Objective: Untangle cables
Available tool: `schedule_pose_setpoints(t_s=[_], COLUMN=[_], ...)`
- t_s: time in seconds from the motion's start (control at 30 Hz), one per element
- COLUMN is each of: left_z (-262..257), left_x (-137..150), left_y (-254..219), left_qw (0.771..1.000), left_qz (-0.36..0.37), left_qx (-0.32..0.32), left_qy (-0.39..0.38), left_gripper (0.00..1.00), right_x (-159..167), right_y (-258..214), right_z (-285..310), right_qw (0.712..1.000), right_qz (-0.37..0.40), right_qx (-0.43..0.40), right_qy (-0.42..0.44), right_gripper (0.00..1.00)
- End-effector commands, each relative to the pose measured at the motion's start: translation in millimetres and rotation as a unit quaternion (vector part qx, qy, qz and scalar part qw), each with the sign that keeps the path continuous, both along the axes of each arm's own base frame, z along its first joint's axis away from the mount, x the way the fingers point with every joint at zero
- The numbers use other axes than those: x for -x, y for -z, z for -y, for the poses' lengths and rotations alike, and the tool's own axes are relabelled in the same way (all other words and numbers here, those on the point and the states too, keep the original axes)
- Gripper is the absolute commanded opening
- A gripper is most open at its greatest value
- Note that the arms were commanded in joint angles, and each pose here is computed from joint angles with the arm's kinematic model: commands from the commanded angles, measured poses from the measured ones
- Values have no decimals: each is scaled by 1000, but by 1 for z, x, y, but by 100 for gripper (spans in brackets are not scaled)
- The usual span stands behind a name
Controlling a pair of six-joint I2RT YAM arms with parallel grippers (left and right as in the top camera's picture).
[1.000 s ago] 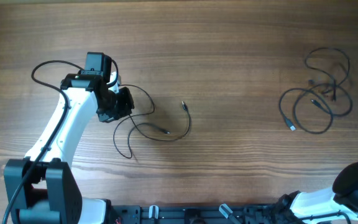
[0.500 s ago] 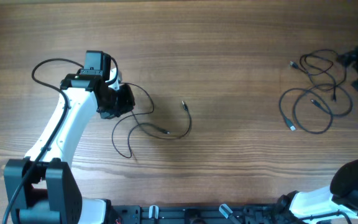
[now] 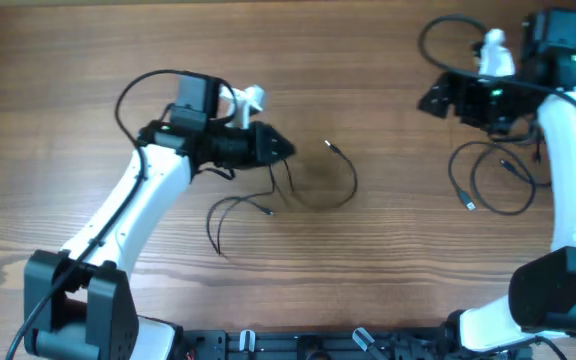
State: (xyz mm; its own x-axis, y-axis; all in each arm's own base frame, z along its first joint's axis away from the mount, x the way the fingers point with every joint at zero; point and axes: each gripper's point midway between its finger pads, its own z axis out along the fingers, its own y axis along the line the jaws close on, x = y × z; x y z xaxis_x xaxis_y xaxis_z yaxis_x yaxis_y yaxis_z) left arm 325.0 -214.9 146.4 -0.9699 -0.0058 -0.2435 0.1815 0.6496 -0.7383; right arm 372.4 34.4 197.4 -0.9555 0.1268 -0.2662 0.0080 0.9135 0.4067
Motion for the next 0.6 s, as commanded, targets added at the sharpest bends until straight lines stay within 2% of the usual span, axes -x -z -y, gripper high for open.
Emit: schedule_pose_setpoints(t_s=[0.0, 0.13, 0.23, 0.4, 0.57], left_z=[-6, -38, -54, -99, -142], left_x=[4, 0, -5, -20, -18], left_y=[18, 34, 27, -11, -34], left_qw=[995, 984, 982, 975, 963], left_qz=[25, 16, 17, 57, 68], left_qx=[-95, -174, -176, -161, -161], left_qy=[-3, -45, -69, -142, -205], left_gripper=[87, 94, 96, 98, 100], right_x=[4, 11, 16, 28, 36], right_y=[8, 8, 8, 7, 4], right_z=[-28, -59, -77, -116, -153], right_qw=[998, 995, 992, 987, 983], right_qz=[-3, -2, -2, -2, 4], right_qx=[22, 22, 22, 18, 7], right_qy=[-55, -98, -123, -162, -181], right_gripper=[95, 95, 95, 95, 95])
